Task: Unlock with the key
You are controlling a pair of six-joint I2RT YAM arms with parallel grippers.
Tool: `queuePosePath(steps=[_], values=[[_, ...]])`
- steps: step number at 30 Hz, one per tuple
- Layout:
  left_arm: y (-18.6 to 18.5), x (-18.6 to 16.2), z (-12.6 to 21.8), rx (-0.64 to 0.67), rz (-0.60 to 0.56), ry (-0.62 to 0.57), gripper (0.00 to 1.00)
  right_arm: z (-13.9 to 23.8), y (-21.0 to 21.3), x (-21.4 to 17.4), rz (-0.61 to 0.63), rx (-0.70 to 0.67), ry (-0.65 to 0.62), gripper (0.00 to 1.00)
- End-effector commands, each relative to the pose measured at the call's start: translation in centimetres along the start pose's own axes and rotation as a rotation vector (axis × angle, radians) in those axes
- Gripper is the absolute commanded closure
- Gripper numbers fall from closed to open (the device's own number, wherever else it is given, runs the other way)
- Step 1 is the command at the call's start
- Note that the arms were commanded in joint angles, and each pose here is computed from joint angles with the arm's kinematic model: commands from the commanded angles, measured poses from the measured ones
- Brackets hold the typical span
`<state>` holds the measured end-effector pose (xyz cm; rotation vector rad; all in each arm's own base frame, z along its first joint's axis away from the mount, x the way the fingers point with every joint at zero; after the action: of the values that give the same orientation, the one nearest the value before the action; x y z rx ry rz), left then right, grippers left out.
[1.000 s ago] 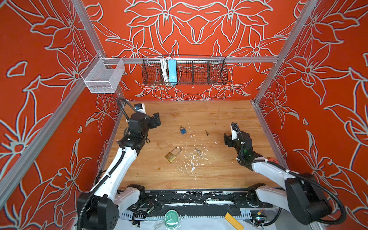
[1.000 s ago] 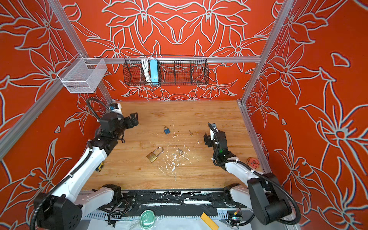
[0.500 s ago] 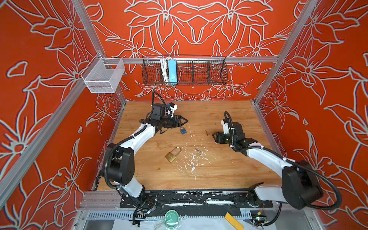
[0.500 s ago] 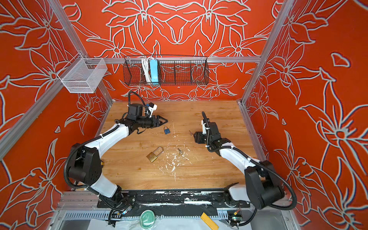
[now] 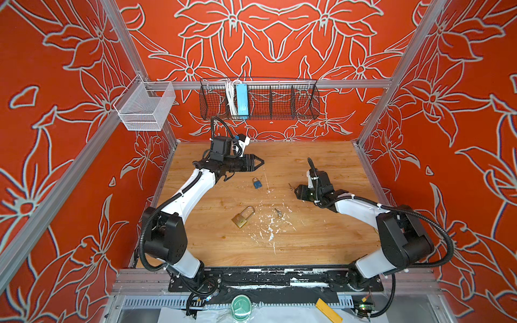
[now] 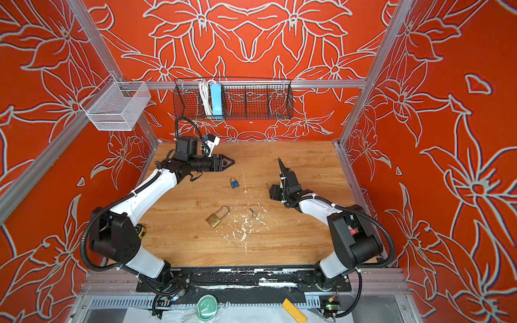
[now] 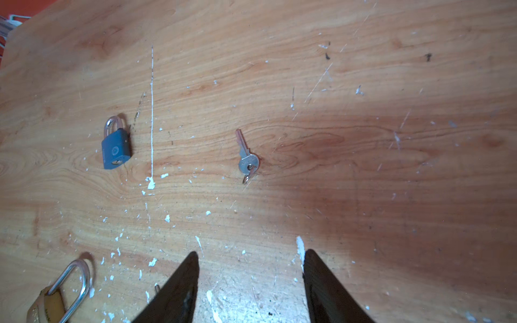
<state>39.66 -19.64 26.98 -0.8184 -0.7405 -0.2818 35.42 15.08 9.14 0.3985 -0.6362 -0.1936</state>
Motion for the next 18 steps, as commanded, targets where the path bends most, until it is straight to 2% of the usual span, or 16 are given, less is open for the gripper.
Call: queuePosePath(steps=[1, 6, 11, 13, 18], values=[[-0.3, -0.8, 0.3, 0.05, -0.038, 0.035, 0.36, -0.3, 0.2, 0.7, -0.038, -0.02, -0.023, 0.39], [0.4, -1.7, -0.9, 0.099, -0.011, 0.074, 0.36, -1.1, 0.4, 0.6, -0.048, -0.022, -0.001, 0.44], [2.2, -4.2, -3.0, 0.281, -0.014, 0.202, 0.38, -1.7, 0.5, 0.4, -0.053, -0.031, 0.006, 0.46], [2.0, -4.7, -3.9, 0.264, -0.002, 0.233, 0.38, -1.9, 0.5, 0.5, -0.055, -0.037, 0.008, 0.47], [1.2, -4.8, -4.5, 0.194, 0.022, 0.216, 0.39, -2.8, 0.6, 0.9, -0.052, -0.06, 0.008, 0.48]])
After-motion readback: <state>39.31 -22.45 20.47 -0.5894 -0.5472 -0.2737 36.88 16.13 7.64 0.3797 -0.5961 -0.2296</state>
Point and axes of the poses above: each gripper's point midway between its finger pads, its own z axis back along the fingers, its own y axis along the line the jaws close on, x = y × z, the point moved 2 cm from there along z, back along the fingers, and after that the axes turned 4 degrees about -z, right-handed, at the moved point
